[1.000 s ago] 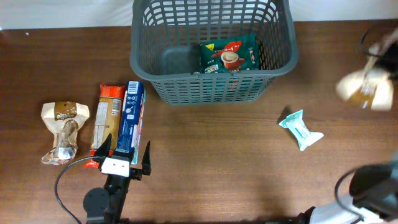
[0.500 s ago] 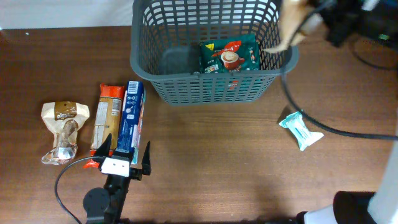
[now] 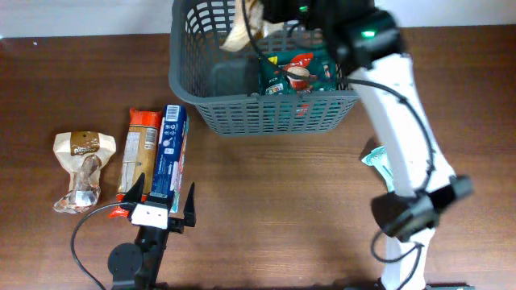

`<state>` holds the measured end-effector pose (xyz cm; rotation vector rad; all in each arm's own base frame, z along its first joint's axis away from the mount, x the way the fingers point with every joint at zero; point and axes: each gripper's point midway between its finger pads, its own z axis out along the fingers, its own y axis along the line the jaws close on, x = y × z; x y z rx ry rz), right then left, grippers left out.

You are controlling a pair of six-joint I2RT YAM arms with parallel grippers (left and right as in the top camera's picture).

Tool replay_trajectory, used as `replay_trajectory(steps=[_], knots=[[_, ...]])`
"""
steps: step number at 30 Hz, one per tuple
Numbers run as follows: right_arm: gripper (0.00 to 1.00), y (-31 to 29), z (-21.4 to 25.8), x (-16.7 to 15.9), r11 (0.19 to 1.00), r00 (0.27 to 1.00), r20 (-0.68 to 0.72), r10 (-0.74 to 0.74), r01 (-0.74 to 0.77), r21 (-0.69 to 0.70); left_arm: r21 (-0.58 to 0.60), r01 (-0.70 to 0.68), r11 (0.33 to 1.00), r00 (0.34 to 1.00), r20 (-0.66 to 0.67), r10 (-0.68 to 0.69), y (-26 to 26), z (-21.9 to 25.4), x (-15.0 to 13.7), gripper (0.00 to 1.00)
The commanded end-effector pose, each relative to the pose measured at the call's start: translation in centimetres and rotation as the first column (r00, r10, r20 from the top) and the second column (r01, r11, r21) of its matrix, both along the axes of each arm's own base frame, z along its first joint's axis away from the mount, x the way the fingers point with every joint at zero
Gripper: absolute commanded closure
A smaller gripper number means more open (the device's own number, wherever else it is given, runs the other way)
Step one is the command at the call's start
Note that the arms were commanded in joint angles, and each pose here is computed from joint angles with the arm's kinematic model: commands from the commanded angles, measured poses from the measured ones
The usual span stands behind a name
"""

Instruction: Pack container

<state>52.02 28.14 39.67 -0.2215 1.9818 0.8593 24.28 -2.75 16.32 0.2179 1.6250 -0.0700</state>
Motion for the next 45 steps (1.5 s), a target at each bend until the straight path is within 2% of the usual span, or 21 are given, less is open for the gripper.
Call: replay_trajectory(steps=[1,7,14,21,23,24,27,30,34,37,41,45], knots=[[0.97,0.9,-1.7,1.2,0.979,0.976,-0.128,-0.175,0.186,0.083,-0.011,-0.003,1.0,1.0,0.0,0.003,0.0,-0.1,0.0,0.01],[0.96,3.7,-7.1,1.4,0.987,0.965,-0.213,-0.156,0.161,0.008,-0.011,-0.003,1.0,1.0,0.0,0.003,0.0,-0.1,0.0,0.01],[0.96,4.0,-13.9,1.6,0.982,0.924,-0.336,-0.184,0.159,-0.1,-0.011,-0.003,1.0,1.0,0.0,0.003,0.0,-0.1,0.0,0.01],[0.96,3.5,-17.0,1.2,0.973,0.892,-0.397,-0.214,0.16,-0.166,-0.011,-0.003,1.0,1.0,0.0,0.003,0.0,-0.1,0.0,0.01],[0.64,3.4,-17.3,1.0,0.972,0.887,-0.407,-0.217,0.157,-0.176,-0.011,-0.003,1.0,1.0,0.0,0.003,0.0,-0.1,0.0,0.01],[0.56,3.5,-17.1,1.0,0.973,0.89,-0.403,-0.211,0.154,-0.169,-0.011,-0.003,1.0,1.0,0.0,0.003,0.0,-0.1,0.0,0.01],[0.51,3.1,-15.3,0.9,0.976,0.913,-0.36,-0.191,0.137,-0.171,-0.011,-0.003,1.0,1.0,0.0,0.003,0.0,-0.1,0.0,0.01],[0.48,1.9,-11.7,0.5,0.977,0.946,-0.279,-0.169,0.123,-0.173,-0.011,-0.003,1.0,1.0,0.0,0.003,0.0,-0.1,0.0,0.01],[0.47,-1.3,-4.0,-1.0,0.976,0.983,-0.103,-0.151,0.132,-0.176,-0.011,-0.003,1.0,1.0,0.0,0.003,0.0,-0.1,0.0,0.01],[0.47,-5.9,2.2,-2.9,0.956,0.977,0.043,-0.209,0.213,-0.202,-0.011,-0.003,1.0,1.0,0.0,0.003,0.0,-0.1,0.0,0.01],[0.46,-14.9,9.2,-6.0,0.868,0.895,0.226,-0.385,0.435,-0.24,-0.011,-0.003,1.0,1.0,0.0,0.003,0.0,-0.1,0.0,0.01],[0.42,-25.5,12.8,-9.2,0.706,0.736,0.287,-0.613,0.673,-0.221,-0.011,-0.003,1.0,1.0,0.0,0.003,0.0,-0.1,0.0,0.01]])
